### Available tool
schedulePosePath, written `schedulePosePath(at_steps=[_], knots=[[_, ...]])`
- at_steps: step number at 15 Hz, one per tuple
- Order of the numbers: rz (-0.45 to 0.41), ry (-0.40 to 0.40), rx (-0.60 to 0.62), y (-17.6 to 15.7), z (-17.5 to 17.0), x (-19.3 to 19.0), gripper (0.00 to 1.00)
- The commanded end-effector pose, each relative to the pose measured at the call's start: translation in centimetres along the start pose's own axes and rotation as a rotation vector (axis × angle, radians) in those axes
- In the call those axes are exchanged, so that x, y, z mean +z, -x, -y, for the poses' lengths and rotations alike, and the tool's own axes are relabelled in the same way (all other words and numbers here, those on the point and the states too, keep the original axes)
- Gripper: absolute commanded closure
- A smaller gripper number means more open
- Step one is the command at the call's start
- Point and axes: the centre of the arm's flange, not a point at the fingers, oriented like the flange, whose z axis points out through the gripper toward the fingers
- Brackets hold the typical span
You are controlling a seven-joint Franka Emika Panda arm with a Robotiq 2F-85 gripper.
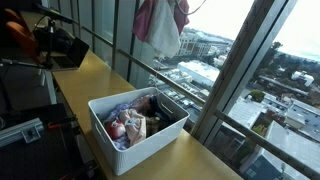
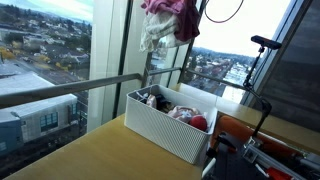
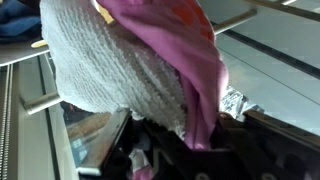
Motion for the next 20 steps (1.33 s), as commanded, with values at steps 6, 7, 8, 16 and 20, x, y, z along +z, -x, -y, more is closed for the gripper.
schedulePosePath(at_steps=[6,7,8,16,20], knots=[[0.161,-0.039,-0.17,10.4,14.7,12.5,0.96],[0.167,-0.031,-0.172,11.3,14.1,15.1,0.96],[0.162,-0.013,-0.167,11.8,12.4,17.7,0.96],[0.165,0.117,-0.109,19.6,0.4,32.5,0.96],[0.178,0.146,-0.101,22.3,-1.8,35.3,0.96]])
